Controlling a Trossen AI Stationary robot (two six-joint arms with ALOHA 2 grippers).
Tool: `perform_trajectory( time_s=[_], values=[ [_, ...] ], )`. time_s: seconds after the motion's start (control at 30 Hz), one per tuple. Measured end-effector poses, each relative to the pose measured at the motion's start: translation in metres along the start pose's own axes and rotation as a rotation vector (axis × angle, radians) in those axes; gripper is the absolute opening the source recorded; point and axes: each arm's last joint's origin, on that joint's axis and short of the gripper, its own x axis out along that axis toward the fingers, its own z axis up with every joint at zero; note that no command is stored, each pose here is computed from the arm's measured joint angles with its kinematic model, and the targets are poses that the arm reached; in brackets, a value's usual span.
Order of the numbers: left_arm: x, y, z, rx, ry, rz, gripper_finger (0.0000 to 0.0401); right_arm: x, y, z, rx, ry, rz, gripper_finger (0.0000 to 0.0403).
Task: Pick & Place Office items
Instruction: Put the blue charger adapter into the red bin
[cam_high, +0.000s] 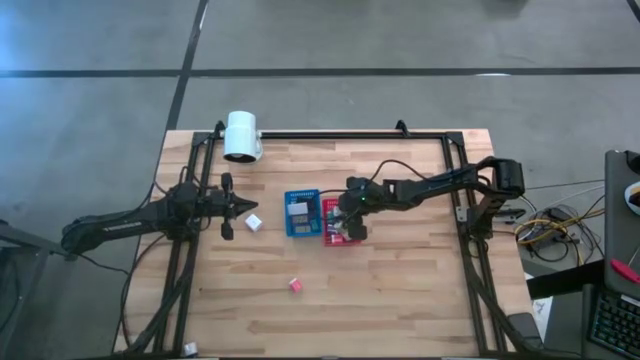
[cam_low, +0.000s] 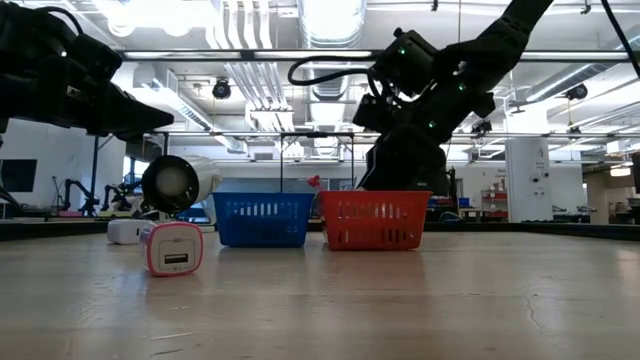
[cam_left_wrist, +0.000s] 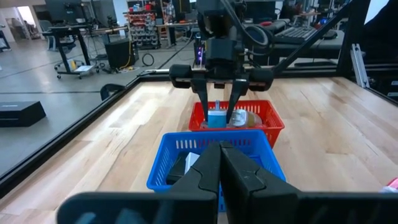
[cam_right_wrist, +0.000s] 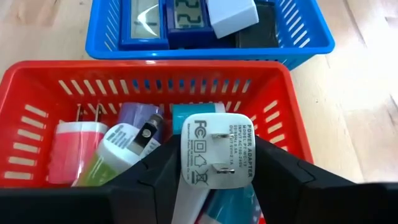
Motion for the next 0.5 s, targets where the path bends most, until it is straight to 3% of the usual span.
perform_trajectory(
  time_s=[0.23,0.5],
  values=[
    [0.0000,0.0000,0.0000,0.000,0.000,0.000,0.0012,-0.0002,0.0000,0.0002,-0.012,-0.001,-0.001,0.0169],
    [0.0000,0.0000,0.0000,0.000,0.000,0.000,0.0012,-0.0019,-0.0003,0.0030,-0.014,-0.024,-0.004,0.0204]
  ],
)
